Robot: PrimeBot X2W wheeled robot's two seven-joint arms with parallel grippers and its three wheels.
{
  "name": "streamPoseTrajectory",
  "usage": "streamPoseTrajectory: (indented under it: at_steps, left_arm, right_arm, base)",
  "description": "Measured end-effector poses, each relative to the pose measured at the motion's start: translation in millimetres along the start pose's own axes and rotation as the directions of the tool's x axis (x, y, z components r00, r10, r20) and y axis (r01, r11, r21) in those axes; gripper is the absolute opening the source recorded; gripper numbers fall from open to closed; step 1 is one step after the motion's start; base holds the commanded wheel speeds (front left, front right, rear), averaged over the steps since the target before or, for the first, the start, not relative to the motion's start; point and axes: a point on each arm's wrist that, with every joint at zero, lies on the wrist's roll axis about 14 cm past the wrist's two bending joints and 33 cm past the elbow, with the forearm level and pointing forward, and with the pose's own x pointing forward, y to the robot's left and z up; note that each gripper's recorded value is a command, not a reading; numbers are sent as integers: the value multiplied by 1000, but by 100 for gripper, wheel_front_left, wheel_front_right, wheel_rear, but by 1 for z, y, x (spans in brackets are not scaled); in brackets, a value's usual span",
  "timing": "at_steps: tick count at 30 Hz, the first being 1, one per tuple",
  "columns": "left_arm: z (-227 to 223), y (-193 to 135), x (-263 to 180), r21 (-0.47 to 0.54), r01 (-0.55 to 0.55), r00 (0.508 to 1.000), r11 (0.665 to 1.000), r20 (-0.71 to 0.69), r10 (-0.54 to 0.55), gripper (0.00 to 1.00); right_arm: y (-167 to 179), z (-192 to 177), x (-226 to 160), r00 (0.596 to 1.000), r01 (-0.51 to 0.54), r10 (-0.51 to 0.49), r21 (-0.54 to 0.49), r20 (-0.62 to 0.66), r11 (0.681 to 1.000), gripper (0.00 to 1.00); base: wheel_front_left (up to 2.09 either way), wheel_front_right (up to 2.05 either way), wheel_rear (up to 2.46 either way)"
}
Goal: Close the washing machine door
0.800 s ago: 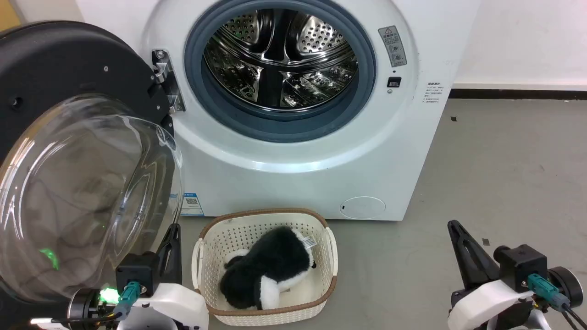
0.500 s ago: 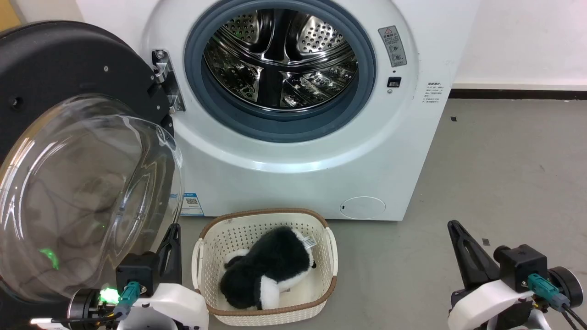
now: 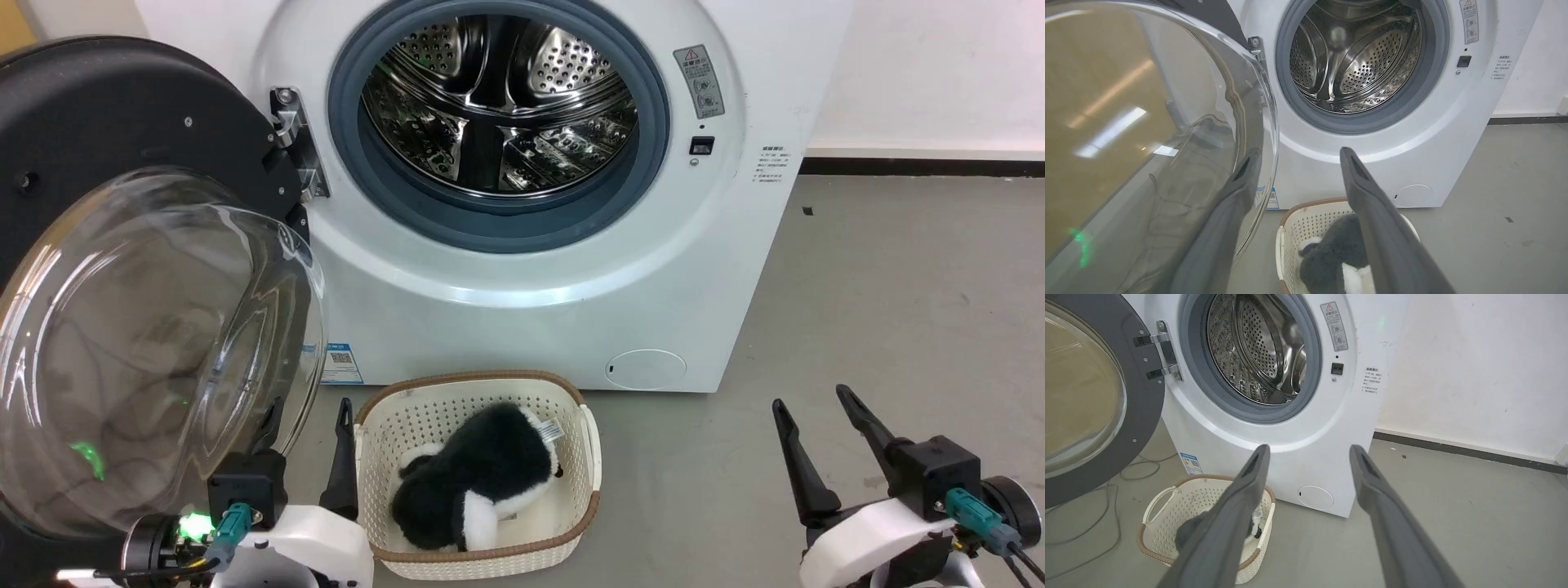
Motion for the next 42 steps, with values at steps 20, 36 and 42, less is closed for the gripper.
streamPoseTrajectory:
  at_steps: [20, 36, 42]
  left_arm:
    - [33, 13, 3, 19, -49, 991, 999, 126, 46, 0]
    - [123, 62, -5, -12, -147, 906, 989, 400, 140, 0]
    - [161, 84, -8, -37, -167, 849, 985, 502, 163, 0]
  right_arm:
    - [0, 4, 5, 999, -2, 1, 35, 40, 999, 100]
    - [22, 5, 20, 996, -71, 66, 71, 66, 995, 100]
    - [36, 3, 28, 992, -114, 109, 83, 68, 990, 100]
  base:
    - [0, 0, 0]
    - [0, 0, 0]
    - [0, 0, 0]
